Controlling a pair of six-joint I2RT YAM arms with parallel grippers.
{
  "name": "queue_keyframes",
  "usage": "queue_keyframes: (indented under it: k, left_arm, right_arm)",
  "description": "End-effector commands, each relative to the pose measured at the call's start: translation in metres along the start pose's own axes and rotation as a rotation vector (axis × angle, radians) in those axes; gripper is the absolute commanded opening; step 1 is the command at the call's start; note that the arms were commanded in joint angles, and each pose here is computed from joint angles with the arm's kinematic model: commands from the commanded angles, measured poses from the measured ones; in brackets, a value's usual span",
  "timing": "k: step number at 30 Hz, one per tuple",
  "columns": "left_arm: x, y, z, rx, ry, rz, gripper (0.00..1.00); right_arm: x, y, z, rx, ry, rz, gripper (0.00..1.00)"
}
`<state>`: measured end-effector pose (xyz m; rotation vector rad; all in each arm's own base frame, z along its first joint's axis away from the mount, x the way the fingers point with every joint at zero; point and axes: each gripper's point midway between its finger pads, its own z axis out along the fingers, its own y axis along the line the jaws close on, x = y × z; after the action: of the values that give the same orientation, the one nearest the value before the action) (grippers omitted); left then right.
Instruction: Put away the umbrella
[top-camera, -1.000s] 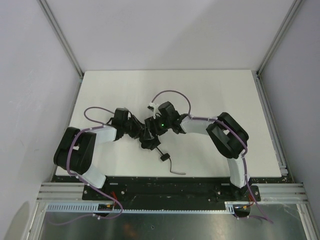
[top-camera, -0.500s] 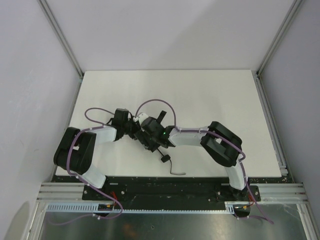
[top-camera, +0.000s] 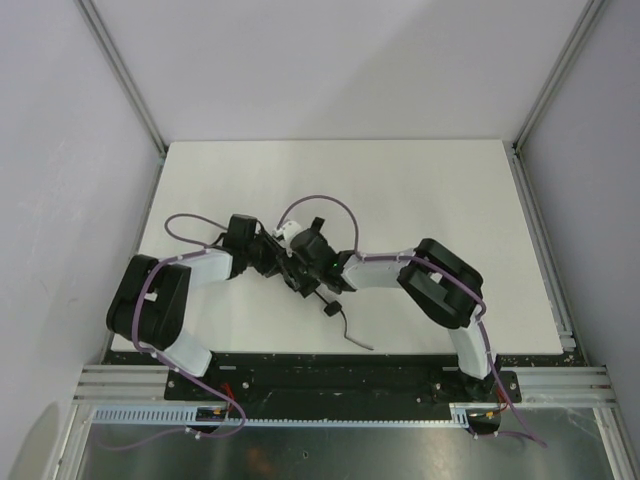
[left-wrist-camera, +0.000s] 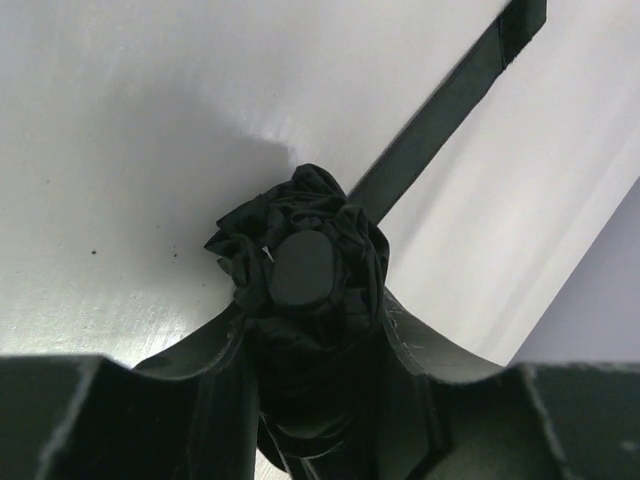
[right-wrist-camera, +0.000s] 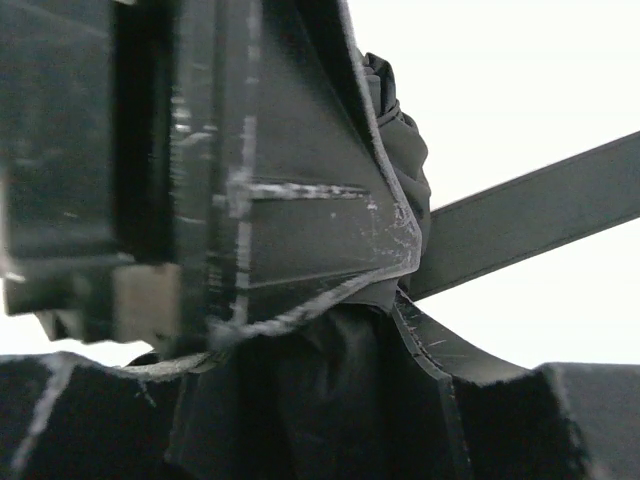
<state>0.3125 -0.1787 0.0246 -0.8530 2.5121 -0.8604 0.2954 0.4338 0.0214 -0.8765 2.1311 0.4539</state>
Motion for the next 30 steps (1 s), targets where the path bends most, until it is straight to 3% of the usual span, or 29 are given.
queue_keyframes:
  k: [1,4,6,12,17,24,30]
  left_arm:
    - [0.033,0.049,-0.014,-0.169,0.099,0.124,0.18]
    - [0.023,0.033,-0.023,-0.117,0.05,0.17,0.47]
    - [0.018,0.022,-0.032,-0.076,0.025,0.189,0.6]
    - [0.003,-0.031,-0.078,0.127,-0.087,0.297,0.8]
    - [-0.001,-0.089,-0.134,0.347,-0.168,0.445,0.88]
    - [0.016,-0.124,-0.182,0.552,-0.19,0.625,0.86]
    - [0.041,-0.132,-0.182,0.643,-0.041,0.554,0.87]
  right_arm:
    - [0.09,0.013,0.003,-0.354,0.233,0.195,0.0]
    - [0.076,0.017,-0.008,-0.482,0.196,0.273,0.0]
    - [0.063,0.019,-0.018,-0.564,0.157,0.328,0.0]
    - [0.014,0.013,-0.057,-0.736,0.023,0.458,0.0]
    - [-0.02,0.001,-0.097,-0.811,-0.053,0.539,0.0]
    - [-0.059,-0.019,-0.154,-0.845,-0.149,0.608,0.0]
    - [-0.087,-0.038,-0.189,-0.831,-0.235,0.608,0.0]
